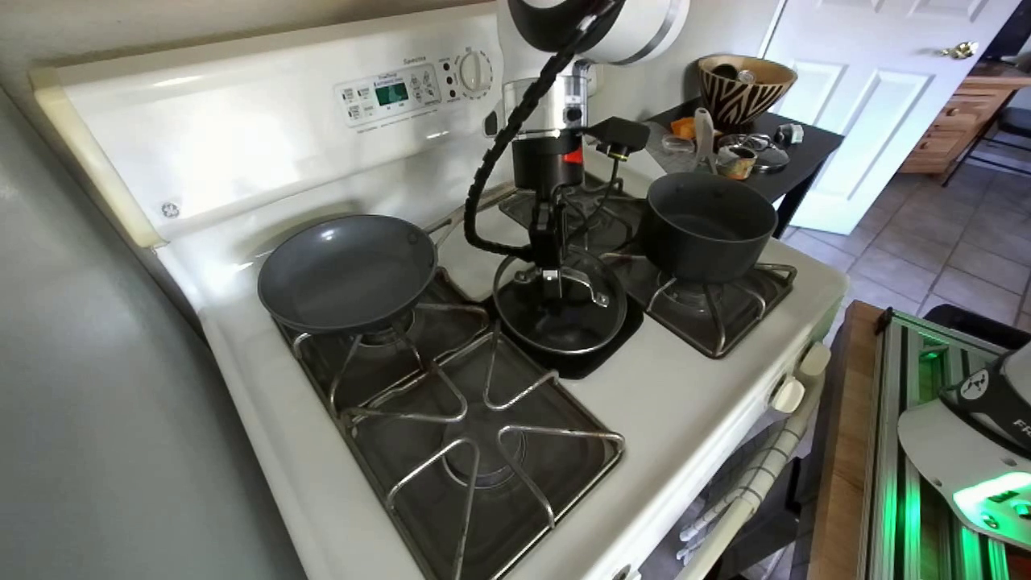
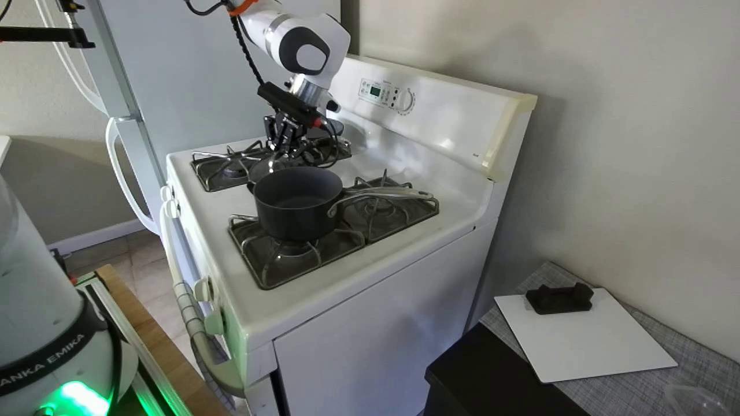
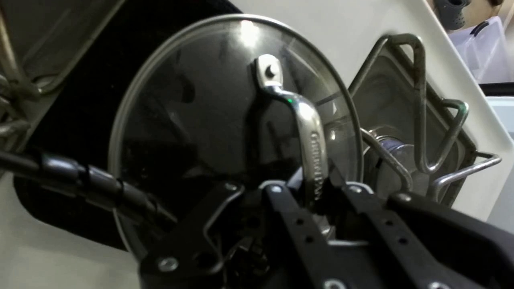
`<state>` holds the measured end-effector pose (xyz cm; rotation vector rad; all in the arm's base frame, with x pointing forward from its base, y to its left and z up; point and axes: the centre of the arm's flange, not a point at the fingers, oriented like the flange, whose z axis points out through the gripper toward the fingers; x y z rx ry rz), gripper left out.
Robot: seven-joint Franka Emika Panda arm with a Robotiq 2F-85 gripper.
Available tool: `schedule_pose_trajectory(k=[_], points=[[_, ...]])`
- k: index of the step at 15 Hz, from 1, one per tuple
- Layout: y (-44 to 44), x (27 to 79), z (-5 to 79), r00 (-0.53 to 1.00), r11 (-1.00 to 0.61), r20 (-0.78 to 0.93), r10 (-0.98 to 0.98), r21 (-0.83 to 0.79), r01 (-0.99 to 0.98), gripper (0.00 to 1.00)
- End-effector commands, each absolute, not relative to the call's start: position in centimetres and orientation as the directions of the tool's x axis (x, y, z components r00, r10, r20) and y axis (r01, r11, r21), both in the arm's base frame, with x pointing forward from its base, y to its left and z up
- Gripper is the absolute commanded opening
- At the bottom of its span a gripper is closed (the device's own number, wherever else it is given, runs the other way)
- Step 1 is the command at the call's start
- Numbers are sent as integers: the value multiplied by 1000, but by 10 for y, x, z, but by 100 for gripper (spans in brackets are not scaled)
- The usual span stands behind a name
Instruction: Remove the glass lid from the pot and put it on the black pot holder on the stove
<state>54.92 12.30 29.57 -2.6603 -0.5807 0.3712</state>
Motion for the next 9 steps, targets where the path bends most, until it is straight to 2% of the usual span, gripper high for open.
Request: schedule_pose_trajectory(k=[1,9], points=[[129,559,288,871,-841,-177,458,-405,359,0],[127,560,272,847,-845,-219,485,-366,389,0]])
